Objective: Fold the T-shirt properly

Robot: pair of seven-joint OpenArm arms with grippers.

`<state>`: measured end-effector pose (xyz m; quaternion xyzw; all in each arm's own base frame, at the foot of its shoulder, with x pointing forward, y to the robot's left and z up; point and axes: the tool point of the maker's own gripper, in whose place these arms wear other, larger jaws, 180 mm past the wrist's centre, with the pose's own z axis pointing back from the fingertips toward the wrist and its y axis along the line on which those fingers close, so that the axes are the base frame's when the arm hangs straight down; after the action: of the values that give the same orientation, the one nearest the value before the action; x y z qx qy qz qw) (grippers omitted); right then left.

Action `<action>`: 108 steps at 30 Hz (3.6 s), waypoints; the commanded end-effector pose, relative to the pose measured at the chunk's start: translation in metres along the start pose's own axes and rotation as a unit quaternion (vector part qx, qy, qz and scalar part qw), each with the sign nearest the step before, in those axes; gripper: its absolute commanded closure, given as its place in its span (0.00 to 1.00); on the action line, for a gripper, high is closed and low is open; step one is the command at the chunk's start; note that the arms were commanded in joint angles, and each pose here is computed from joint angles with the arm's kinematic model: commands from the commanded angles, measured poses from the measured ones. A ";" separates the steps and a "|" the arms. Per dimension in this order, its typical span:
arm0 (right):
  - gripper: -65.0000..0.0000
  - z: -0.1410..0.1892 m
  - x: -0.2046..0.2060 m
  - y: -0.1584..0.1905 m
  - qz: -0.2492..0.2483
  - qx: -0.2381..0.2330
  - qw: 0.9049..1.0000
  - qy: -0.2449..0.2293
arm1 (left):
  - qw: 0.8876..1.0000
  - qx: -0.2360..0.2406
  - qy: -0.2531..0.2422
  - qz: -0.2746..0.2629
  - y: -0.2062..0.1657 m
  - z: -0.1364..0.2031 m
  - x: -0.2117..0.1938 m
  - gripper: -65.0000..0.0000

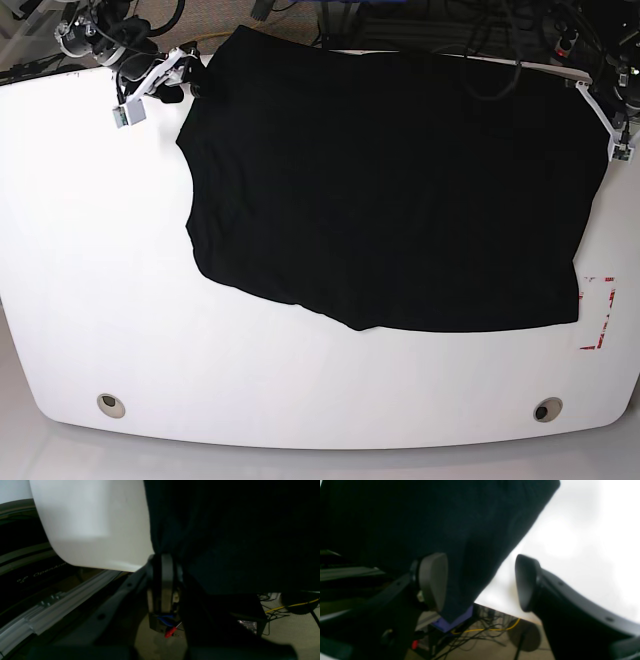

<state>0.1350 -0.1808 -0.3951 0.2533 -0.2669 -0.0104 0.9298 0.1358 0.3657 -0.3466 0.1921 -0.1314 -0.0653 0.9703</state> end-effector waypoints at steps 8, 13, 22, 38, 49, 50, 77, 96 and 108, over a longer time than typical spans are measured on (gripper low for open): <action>0.37 -0.011 -0.017 -0.001 -0.034 0.018 0.999 0.013 | 1.000 0.015 -0.006 -0.003 0.009 0.005 0.004 0.99; 0.38 -0.026 -0.025 0.023 -0.035 0.052 0.998 0.026 | 1.000 0.015 -0.007 -0.004 0.009 0.005 0.005 0.99; 0.72 -0.032 -0.025 0.032 -0.043 0.061 0.997 0.021 | 1.000 0.015 -0.007 -0.004 0.009 0.005 0.005 0.99; 1.00 0.002 0.065 0.029 0.122 0.024 0.991 -0.043 | 0.994 0.005 -0.090 -0.065 -0.009 0.013 0.088 0.99; 1.00 0.015 0.176 0.001 0.247 -0.084 0.960 -0.102 | 0.968 -0.015 -0.208 -0.139 -0.050 0.045 0.196 0.99; 1.00 0.019 0.189 0.001 0.256 -0.094 0.956 -0.112 | 0.965 -0.014 -0.219 -0.140 -0.050 0.050 0.206 0.99; 1.00 0.124 0.504 0.063 0.400 -0.152 0.870 -0.244 | 0.835 0.125 -0.535 -0.018 0.083 0.300 0.386 0.99; 1.00 0.108 0.440 0.021 0.360 -0.100 0.906 -0.200 | 0.844 0.142 -0.513 -0.063 0.064 0.298 0.383 0.99; 1.00 0.033 0.275 -0.033 0.265 -0.070 0.956 -0.106 | 0.935 0.044 -0.320 -0.147 -0.024 0.124 0.291 0.99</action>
<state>0.3535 -0.2689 -0.2690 0.1087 -0.3891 0.1904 0.8947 0.3868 0.2438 -0.1674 0.2154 -0.4217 -0.2563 0.8426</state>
